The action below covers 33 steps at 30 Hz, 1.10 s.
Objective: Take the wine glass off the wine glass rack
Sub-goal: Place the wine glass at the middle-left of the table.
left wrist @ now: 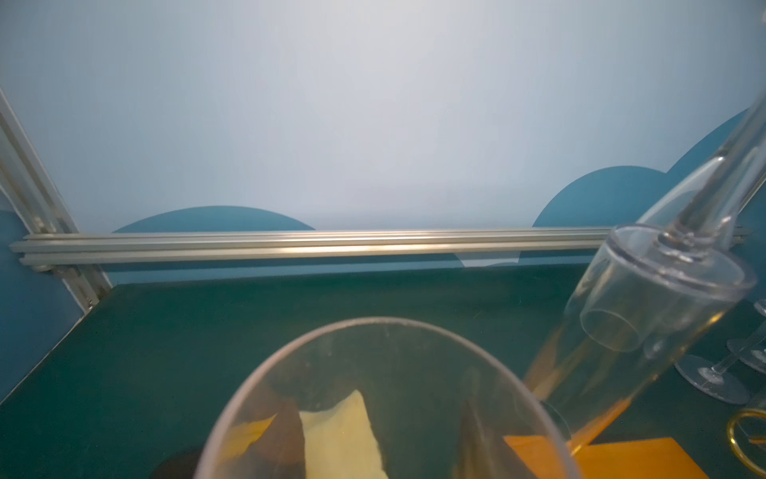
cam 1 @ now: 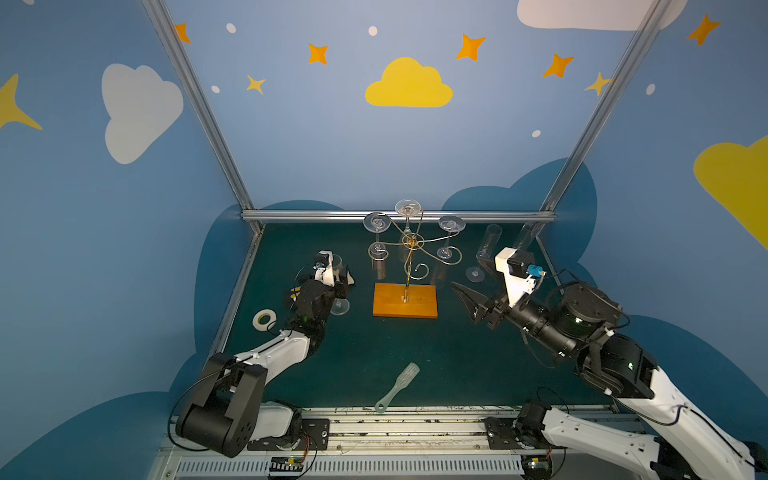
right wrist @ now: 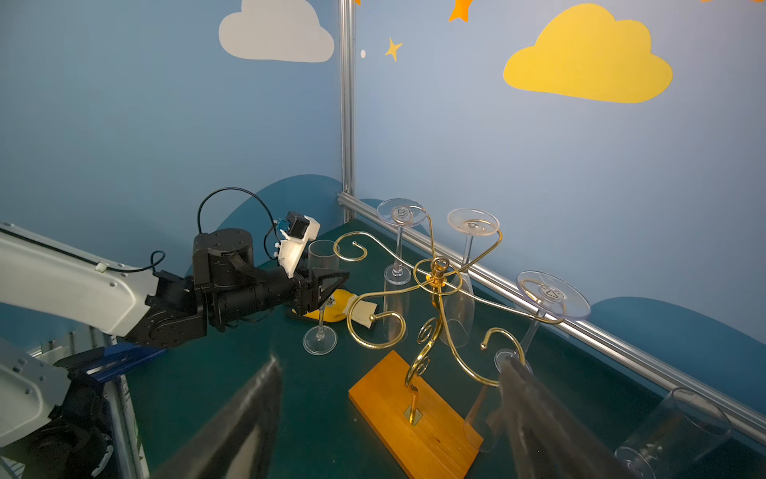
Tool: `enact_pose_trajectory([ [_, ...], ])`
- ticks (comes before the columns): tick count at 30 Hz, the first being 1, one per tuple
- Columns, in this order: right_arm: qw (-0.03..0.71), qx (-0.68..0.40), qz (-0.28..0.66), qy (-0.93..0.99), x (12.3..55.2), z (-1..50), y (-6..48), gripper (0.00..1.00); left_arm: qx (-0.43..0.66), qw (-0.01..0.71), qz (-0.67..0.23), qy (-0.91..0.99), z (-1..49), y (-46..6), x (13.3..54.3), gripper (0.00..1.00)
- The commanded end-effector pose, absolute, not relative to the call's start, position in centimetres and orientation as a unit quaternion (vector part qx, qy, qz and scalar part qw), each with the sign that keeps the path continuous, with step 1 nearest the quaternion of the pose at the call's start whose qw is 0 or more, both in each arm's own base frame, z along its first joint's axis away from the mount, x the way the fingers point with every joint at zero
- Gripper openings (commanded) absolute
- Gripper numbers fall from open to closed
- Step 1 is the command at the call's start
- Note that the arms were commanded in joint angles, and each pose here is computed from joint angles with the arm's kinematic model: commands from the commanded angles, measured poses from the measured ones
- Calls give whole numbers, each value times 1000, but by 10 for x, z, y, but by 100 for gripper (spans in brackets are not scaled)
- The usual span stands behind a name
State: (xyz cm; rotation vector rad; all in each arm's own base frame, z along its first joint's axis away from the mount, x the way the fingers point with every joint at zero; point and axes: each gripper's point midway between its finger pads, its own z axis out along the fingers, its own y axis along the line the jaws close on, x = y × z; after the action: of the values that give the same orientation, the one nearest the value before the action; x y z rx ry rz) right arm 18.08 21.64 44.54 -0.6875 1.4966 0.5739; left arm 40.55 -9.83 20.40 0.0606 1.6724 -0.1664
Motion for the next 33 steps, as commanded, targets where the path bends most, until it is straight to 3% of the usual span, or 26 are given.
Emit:
enact_pose_trajectory([
  [1,652,-293,243,656,181,452,208,81,28,702,-87,706,231,-103,416,41],
  [25,658,-278,233,660,180,450,195,82,42,668,-88,738,179,-114,431,46],
  [33,659,-276,234,660,179,451,194,82,45,666,-91,739,174,-116,427,70],
])
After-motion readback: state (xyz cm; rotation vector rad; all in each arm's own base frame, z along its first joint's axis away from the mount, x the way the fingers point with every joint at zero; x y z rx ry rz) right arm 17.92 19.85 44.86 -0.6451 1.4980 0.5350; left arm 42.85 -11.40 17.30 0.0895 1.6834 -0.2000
